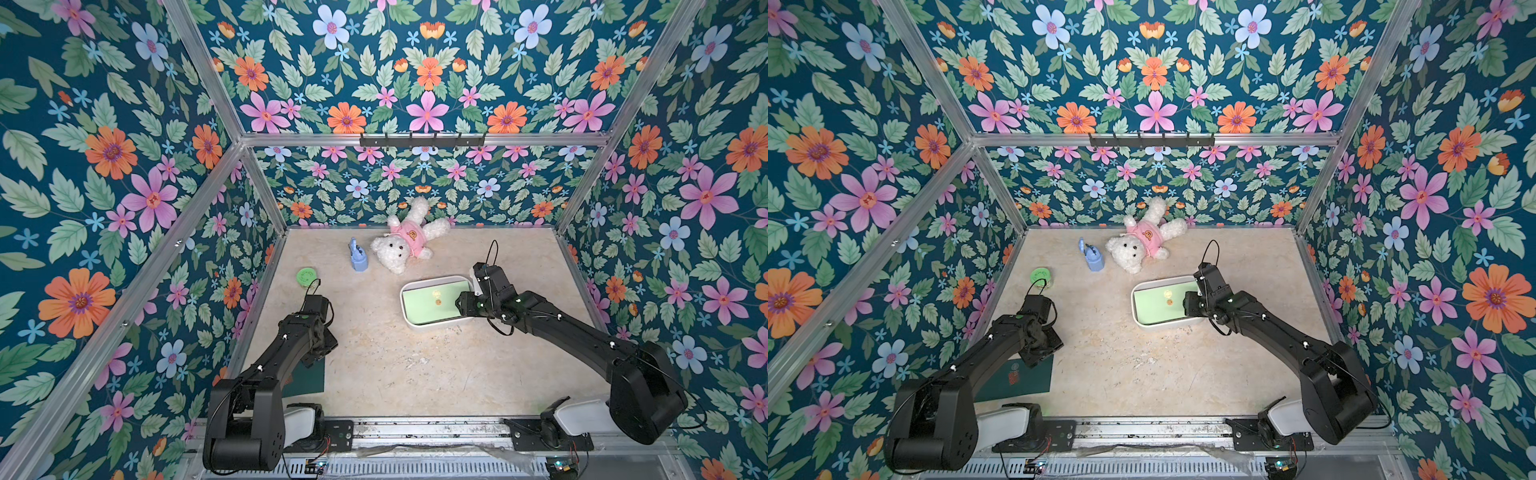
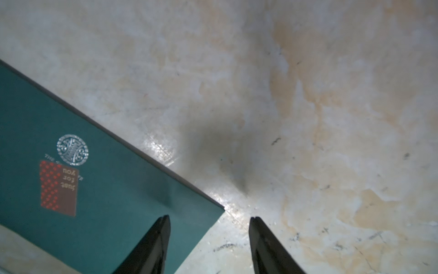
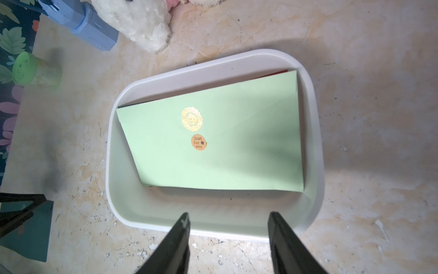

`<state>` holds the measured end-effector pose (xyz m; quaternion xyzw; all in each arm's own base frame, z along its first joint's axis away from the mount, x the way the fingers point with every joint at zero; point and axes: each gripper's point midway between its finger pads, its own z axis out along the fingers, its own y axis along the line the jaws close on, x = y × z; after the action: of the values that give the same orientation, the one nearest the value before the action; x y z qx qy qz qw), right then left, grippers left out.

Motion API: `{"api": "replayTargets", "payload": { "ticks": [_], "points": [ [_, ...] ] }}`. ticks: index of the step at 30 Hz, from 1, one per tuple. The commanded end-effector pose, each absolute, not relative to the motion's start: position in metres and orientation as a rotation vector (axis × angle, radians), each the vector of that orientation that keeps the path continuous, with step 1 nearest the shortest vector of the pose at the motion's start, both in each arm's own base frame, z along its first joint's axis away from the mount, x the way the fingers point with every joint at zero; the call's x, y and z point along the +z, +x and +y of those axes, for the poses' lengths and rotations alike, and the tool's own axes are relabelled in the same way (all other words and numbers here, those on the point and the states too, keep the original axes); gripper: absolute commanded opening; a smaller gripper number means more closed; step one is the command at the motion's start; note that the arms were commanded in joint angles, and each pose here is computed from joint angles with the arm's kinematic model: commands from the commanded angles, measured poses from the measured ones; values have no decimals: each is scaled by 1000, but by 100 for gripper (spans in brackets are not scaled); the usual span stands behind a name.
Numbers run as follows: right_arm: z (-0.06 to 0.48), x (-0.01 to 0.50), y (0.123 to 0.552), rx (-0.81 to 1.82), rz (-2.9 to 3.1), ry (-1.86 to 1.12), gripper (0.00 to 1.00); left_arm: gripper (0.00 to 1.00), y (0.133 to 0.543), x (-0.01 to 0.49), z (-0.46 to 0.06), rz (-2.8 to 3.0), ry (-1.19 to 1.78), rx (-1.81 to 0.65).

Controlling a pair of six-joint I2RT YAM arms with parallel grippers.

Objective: Put the sealed envelopes into the storage box
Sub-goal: Move the envelope to the center of the board.

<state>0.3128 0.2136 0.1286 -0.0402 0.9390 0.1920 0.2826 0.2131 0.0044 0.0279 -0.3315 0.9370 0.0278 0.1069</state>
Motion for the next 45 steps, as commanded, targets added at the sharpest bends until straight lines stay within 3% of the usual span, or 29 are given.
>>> {"api": "replayTargets", "payload": {
  "ticks": [1,12,21,35,45],
  "points": [
    [213,135,315,512,2490,-98,56,59,215,22,0,2743,-993,35],
    [205,135,314,487,2489,-57,56,54,213,1,-31,2761,-981,-170],
    [184,122,319,484,2509,1,56,54,233,1,-106,2786,-874,-342],
    [167,112,316,498,2547,6,56,54,275,39,-213,2768,-761,-465],
    [214,121,292,670,2546,-89,56,57,300,93,-192,2713,-597,-353]
  ]
}}
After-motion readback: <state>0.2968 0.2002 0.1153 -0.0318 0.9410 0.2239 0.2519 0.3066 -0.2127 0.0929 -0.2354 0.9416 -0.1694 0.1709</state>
